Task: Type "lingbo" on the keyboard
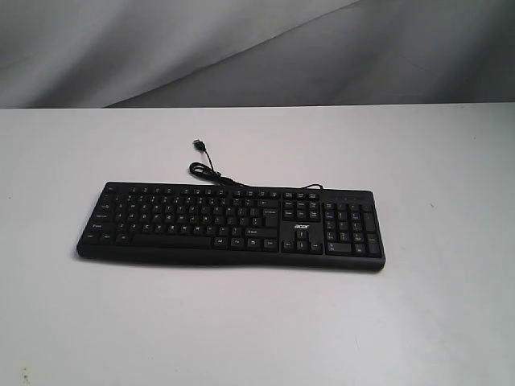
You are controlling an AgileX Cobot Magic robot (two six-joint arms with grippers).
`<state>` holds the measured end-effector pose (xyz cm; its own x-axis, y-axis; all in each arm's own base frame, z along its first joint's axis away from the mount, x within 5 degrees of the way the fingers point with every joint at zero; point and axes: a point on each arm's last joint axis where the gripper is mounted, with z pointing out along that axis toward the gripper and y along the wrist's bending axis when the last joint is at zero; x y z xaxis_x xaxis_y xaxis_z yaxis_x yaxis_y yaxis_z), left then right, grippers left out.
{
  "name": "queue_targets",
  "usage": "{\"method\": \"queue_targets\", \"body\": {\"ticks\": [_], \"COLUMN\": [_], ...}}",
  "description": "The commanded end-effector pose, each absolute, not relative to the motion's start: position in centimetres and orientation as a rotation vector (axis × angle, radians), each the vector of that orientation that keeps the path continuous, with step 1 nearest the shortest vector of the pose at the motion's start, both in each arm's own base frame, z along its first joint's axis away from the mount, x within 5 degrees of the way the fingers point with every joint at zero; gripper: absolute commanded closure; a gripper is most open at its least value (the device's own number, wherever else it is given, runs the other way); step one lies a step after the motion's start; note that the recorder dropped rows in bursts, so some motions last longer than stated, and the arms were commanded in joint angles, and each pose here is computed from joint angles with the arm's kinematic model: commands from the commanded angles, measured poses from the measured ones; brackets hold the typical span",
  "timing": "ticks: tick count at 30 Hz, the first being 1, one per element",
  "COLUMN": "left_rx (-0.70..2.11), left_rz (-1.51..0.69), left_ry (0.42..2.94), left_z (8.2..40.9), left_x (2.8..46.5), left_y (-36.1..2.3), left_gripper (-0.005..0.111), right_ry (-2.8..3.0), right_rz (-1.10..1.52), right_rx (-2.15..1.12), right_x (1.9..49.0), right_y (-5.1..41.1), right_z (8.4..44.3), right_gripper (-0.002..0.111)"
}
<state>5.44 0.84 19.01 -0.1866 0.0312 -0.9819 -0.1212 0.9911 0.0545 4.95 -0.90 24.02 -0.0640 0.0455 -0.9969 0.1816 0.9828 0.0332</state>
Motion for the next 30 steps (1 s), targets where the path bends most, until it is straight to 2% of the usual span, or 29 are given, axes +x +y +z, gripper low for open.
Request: {"method": "queue_targets", "body": {"ticks": [1, 12, 30], "left_rx": [-0.071, -0.071, -0.071], "left_rz": [0.132, 0.132, 0.132], "left_ry": [1.748, 1.748, 1.748], "left_z": [18.9, 18.9, 18.9], "left_x": [5.4, 5.4, 5.4], "left_y": [0.8, 0.8, 0.8], "left_gripper": [0.106, 0.106, 0.106], "right_ry": [1.640, 1.800, 1.804], "right_rz": [-0.093, -0.100, -0.082], "right_rx": [0.202, 0.205, 0.217], "right_x": [5.3, 5.3, 5.3], "right_y": [-1.0, -1.0, -0.9], "right_z": [20.7, 18.4, 18.3], "right_gripper": [0.108, 0.108, 0.108]}}
